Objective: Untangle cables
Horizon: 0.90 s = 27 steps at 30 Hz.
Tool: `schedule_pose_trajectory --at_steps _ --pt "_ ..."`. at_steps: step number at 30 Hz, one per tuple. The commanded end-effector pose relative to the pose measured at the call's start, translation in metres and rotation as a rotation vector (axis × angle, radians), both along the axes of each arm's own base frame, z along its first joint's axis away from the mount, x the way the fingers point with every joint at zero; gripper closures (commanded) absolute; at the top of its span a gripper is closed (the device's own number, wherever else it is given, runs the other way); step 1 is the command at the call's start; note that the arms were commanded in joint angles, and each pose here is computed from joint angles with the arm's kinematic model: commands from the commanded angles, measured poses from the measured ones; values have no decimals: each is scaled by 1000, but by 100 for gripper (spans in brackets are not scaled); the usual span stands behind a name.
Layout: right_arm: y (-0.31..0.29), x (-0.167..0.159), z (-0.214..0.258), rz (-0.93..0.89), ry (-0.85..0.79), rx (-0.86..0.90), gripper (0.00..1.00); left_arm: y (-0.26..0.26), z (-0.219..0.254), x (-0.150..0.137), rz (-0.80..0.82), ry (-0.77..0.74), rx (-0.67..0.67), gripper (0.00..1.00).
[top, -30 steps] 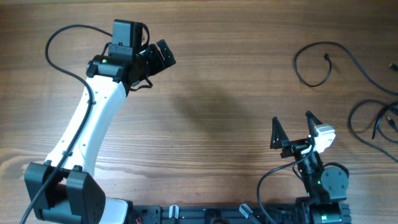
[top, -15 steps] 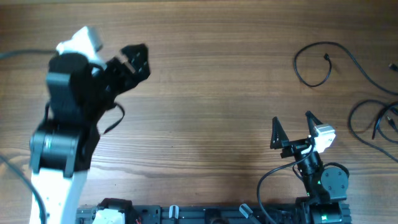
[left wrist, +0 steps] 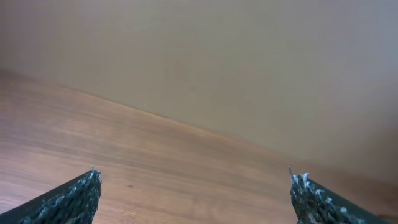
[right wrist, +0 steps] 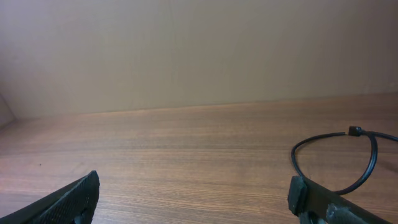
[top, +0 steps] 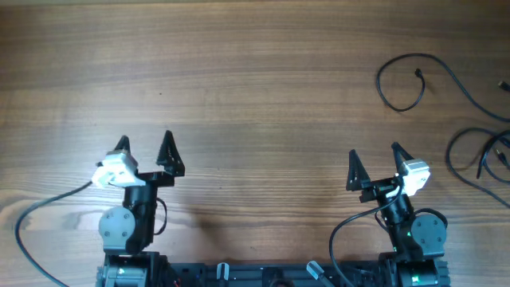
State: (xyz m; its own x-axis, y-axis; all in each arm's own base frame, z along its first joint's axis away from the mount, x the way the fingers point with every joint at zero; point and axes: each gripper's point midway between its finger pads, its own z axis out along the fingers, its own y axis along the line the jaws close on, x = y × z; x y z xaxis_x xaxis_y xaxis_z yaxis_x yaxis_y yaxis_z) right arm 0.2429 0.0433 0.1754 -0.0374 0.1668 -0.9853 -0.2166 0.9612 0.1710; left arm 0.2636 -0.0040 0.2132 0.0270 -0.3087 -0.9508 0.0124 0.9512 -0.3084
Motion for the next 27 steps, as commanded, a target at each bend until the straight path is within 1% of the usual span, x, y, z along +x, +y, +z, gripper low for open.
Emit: schedule_pose_trajectory --at_steps 1,2,5,10,12,27 --pt "-1 0 2 -5 -7 12 0 4 -13 -4 26 -4 158 0" --pt "-1 0 2 -5 -7 13 0 5 -21 -5 28 12 190 0" --pt "-1 0 2 -5 -7 12 0 11 -37 -7 47 36 190 0" --pt "-1 0 2 -5 -7 12 0 14 -59 -16 53 120 196 0" --pt "-1 0 2 -5 -7 13 0 14 -55 -18 58 102 195 0" --pt "-1 0 2 -5 -7 13 0 14 -55 -18 57 103 188 0"
